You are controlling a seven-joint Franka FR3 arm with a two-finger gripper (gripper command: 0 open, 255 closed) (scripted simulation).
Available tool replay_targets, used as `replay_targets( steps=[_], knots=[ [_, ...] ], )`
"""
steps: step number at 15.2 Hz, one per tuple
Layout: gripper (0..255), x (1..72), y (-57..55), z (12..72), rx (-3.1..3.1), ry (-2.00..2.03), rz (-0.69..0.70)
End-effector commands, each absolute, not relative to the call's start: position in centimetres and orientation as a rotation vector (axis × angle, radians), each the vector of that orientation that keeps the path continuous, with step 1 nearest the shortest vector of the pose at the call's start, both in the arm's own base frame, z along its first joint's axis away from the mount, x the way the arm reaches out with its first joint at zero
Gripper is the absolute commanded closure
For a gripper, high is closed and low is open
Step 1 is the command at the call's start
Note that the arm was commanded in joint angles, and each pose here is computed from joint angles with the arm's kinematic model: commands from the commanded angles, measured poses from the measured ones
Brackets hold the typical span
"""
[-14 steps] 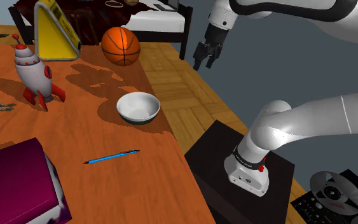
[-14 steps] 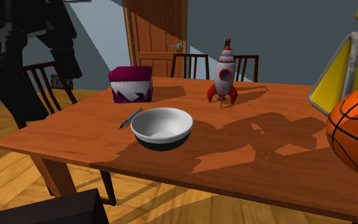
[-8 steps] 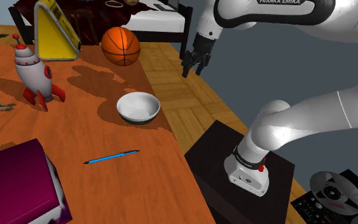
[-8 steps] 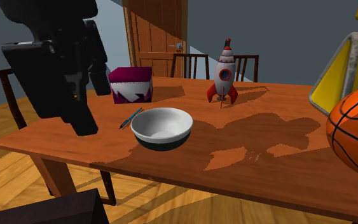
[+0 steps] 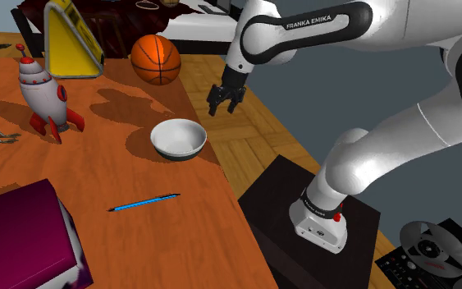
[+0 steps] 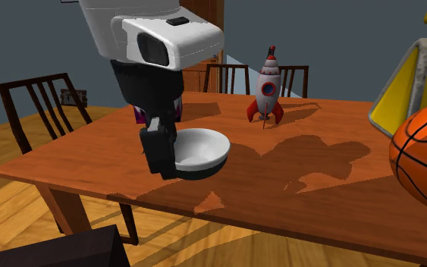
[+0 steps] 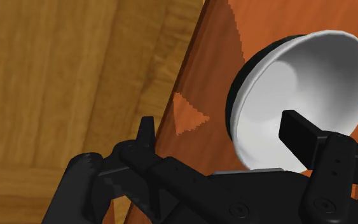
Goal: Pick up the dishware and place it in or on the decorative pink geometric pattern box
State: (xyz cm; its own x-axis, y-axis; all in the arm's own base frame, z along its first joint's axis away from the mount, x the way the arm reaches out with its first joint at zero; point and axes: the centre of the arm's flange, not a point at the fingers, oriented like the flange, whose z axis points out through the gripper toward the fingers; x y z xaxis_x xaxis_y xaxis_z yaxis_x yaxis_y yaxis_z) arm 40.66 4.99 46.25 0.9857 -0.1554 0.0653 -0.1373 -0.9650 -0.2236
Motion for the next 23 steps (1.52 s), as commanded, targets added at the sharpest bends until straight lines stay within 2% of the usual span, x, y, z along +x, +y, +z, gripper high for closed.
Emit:
replay_targets(
  steps=[1,5,13,21,22,23],
  knots=[
    [0,41.9,6.3,44.8,-2.897,0.224,-0.126],
    [0,44.9,8.6,41.3,-2.870,0.236,-0.131],
    [0,45.6,9.9,37.1,-2.868,0.237,-0.132],
    [0,45.6,9.9,37.1,-2.868,0.237,-0.132],
    [255,45.6,9.9,37.1,-2.868,0.237,-0.132],
    [255,45.6,9.9,37.1,-2.868,0.237,-0.132]
  ],
)
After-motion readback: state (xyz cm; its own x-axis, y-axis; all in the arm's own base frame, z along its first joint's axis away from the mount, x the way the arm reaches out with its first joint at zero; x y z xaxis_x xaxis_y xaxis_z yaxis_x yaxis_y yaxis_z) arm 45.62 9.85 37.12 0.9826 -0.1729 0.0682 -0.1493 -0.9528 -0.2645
